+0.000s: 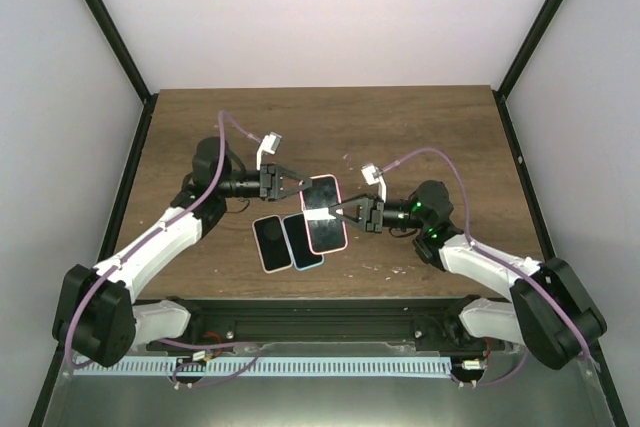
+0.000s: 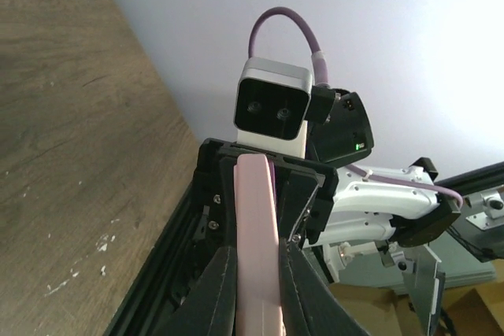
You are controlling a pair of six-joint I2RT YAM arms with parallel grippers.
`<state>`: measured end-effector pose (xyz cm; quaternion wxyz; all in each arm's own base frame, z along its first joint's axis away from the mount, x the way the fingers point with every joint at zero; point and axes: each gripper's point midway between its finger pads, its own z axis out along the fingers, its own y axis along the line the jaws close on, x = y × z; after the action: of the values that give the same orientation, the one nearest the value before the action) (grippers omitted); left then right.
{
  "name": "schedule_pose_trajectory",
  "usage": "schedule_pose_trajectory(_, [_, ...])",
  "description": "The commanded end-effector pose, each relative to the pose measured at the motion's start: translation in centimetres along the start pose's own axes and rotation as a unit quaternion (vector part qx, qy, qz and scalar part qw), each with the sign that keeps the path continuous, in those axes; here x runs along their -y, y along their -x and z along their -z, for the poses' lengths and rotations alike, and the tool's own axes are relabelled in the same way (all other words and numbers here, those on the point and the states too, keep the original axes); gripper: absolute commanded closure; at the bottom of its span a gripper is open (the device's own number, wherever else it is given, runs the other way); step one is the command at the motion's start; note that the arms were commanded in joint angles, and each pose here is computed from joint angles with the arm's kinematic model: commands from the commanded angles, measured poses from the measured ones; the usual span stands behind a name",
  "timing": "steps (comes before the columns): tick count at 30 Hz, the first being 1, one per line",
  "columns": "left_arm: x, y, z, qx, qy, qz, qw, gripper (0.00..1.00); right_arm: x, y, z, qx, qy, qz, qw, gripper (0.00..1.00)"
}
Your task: Put the phone into the phone case
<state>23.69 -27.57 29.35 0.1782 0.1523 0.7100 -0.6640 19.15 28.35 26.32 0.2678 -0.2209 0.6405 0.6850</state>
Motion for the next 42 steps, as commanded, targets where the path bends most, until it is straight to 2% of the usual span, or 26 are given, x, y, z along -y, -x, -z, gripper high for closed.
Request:
schedule_pose_trajectory(1, [-0.9,-0.1,-0.4,-0.025,0.023,-0.007,0.999,1.0,-0.4,0.9,-0.7,0.004,0.012,0.024,1.0,0.8])
schedule_pose_trajectory(7, [-0.3,0.1,-0.6,-0.046,0.017,-0.034,0.998,1.0,-0.6,1.5,-0.9,0.006,0.018,0.019,1.0,0.75])
schedule_pose_trajectory(12, [-0.1,-0.1,-0.7,-0.061,0.014,-0.045,0.997,1.0,-0.6,2.5,-1.0,0.017,0.005,0.02,1.0,0.6])
schedule_pose_trajectory(20, [-0.2,-0.8,-0.7,-0.082,0.007,-0.046,0.996,1.0,-1.5,4.0,-1.2,0.026,-0.005,0.038,0.999,0.59])
schedule_pose_trajectory(24, [-0.4,-0.9,-0.7,-0.082,0.011,-0.045,0.996,1.0,-2.1,4.9,-0.9,0.039,-0.024,0.054,0.997,0.54])
schedule_pose_trajectory(26, [-0.7,-0.9,-0.7,-0.082,0.017,-0.043,0.996,1.0,-2.3,5.3,-0.8,0.045,-0.033,0.063,0.996,0.59])
schedule_pose_trajectory(28, [-1.1,-0.8,-0.6,-0.079,0.03,-0.045,0.995,1.0,-2.6,5.5,-0.8,0.045,-0.034,0.072,0.996,0.74])
schedule_pose_trajectory(32, [-2.4,-0.7,-0.6,-0.078,0.063,-0.04,0.994,1.0,-1.6,5.8,-1.0,0.035,-0.063,0.074,0.995,0.96])
schedule_pose_trajectory(35, [-3.0,-0.7,-0.5,-0.079,0.08,-0.035,0.993,1.0,-1.7,5.7,-1.0,0.03,-0.068,0.082,0.994,0.99])
schedule_pose_trajectory(36, [-3.0,-0.7,-0.5,-0.081,0.081,-0.035,0.993,1.0,-1.8,5.8,-1.0,0.028,-0.067,0.085,0.994,0.98])
schedule_pose_trajectory(39, [-2.4,-0.7,-0.5,-0.082,0.07,-0.038,0.993,1.0,-1.9,6.2,-0.9,0.03,-0.081,0.087,0.992,0.72])
schedule_pose_trajectory(42, [-2.0,-0.7,-0.5,-0.084,0.062,-0.04,0.994,1.0,-2.4,6.4,-0.8,0.037,-0.076,0.091,0.992,0.69])
